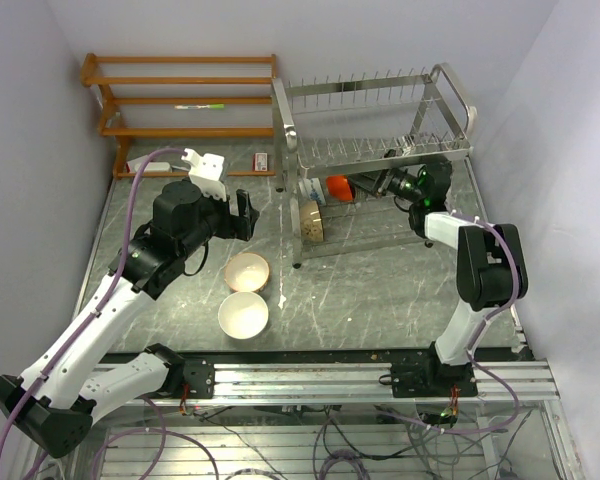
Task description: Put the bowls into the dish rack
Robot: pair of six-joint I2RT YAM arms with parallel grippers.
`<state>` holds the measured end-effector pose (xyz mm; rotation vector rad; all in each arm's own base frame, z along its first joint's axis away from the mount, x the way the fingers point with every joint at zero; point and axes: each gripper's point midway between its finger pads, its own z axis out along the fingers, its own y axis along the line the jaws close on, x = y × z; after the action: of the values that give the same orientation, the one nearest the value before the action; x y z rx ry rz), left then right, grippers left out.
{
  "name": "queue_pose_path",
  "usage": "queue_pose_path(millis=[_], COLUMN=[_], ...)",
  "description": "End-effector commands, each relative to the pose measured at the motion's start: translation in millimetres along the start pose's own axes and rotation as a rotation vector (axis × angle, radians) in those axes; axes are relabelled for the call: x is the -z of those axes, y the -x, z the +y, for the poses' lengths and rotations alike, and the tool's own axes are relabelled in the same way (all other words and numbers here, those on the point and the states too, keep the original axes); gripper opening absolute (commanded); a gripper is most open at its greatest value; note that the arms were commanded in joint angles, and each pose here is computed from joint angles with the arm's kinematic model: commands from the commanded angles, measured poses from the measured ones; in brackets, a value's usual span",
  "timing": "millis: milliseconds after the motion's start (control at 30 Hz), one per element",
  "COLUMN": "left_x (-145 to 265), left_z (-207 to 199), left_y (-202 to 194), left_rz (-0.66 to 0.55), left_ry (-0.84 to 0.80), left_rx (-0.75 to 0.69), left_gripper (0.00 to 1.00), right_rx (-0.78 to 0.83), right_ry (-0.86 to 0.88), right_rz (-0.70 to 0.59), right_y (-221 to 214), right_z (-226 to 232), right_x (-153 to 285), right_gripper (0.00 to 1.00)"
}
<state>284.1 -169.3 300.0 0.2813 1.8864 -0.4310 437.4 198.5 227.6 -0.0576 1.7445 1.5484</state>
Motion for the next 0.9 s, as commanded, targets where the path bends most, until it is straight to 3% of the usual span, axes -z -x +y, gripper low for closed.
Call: queue_pose_path(millis=[0,533,867], left_x=[-1.6,-2.9,8.8], left_z=[-3.0,-2.5,2.3], left_y=[5.4,3.9,3.5], left_rz=[-0.025,-0.019,-0.016], left_ry=[-0.003,0.004,0.023], left_rx=[0.019,0.041,0.032], left_gripper=[0.93,0.93,0.93], right_rx=[-0.01,-0.056,-0.041], right_ry=[-0.009,-0.199,-0.329], right_rz=[0.021,0.158,0.178], right_y=[-18.2,-72.6,-107.3], right_z=[11.1,-16.8,-1.1], right_x=[9.9,33.0,56.5], right_gripper=[0.82,0.79,0.79])
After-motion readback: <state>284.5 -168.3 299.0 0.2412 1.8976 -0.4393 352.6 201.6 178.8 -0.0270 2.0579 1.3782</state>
